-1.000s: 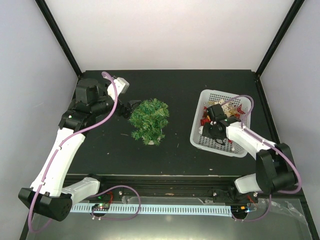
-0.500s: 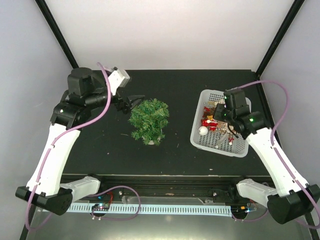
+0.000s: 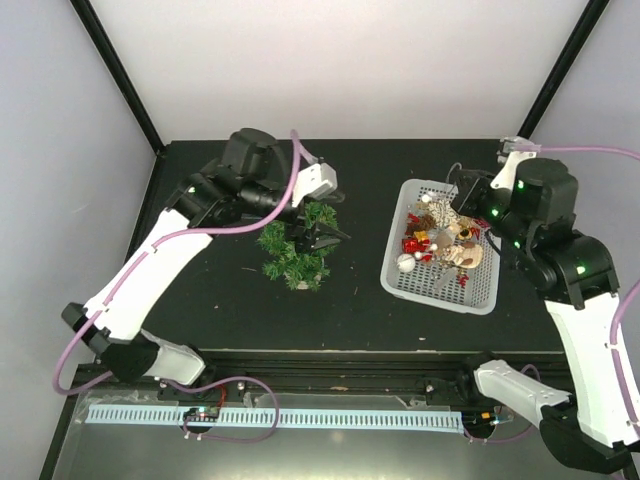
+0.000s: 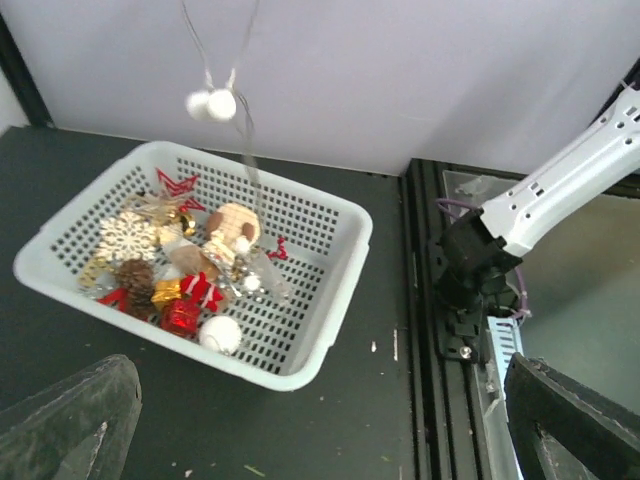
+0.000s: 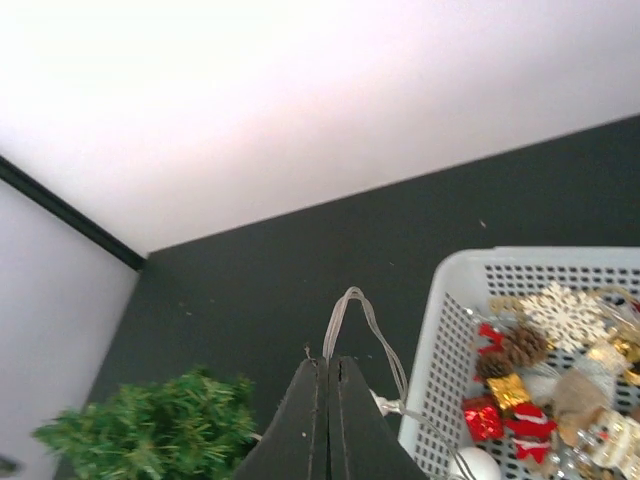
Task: Decorate the small christmas tree
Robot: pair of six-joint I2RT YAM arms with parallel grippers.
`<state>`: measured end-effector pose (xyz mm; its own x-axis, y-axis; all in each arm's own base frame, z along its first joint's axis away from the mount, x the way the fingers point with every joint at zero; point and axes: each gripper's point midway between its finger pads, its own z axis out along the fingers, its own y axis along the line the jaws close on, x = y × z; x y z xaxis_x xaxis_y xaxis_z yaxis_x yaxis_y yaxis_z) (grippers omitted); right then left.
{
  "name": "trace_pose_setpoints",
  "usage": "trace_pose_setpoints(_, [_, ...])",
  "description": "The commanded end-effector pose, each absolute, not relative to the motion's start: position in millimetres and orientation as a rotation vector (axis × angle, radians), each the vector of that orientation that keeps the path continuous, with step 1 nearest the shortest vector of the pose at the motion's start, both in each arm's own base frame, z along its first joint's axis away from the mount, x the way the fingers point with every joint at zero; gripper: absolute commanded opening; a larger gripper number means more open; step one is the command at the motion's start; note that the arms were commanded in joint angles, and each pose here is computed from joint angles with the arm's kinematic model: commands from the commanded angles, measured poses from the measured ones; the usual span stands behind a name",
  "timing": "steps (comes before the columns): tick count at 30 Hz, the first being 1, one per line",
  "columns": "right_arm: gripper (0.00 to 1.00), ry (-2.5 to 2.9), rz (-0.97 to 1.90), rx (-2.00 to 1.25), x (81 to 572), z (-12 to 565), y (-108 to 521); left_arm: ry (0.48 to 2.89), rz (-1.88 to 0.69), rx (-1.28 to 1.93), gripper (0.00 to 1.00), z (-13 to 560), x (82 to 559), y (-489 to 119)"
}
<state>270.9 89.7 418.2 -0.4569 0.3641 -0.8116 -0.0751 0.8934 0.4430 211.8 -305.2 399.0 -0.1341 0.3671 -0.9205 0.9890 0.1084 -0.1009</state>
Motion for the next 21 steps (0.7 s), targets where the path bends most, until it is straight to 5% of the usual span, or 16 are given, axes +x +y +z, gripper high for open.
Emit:
trace_pose_setpoints(1, [0.01,1.942,0.612,0.154,258,448,100,1.619,-1.112,1.407,0.99,400,203,-327])
trace_pose_setpoints(21, [0.01,1.664,0.852,0.077,233,579,115,1.667,-1.220,1.273,0.99,380,257,-390])
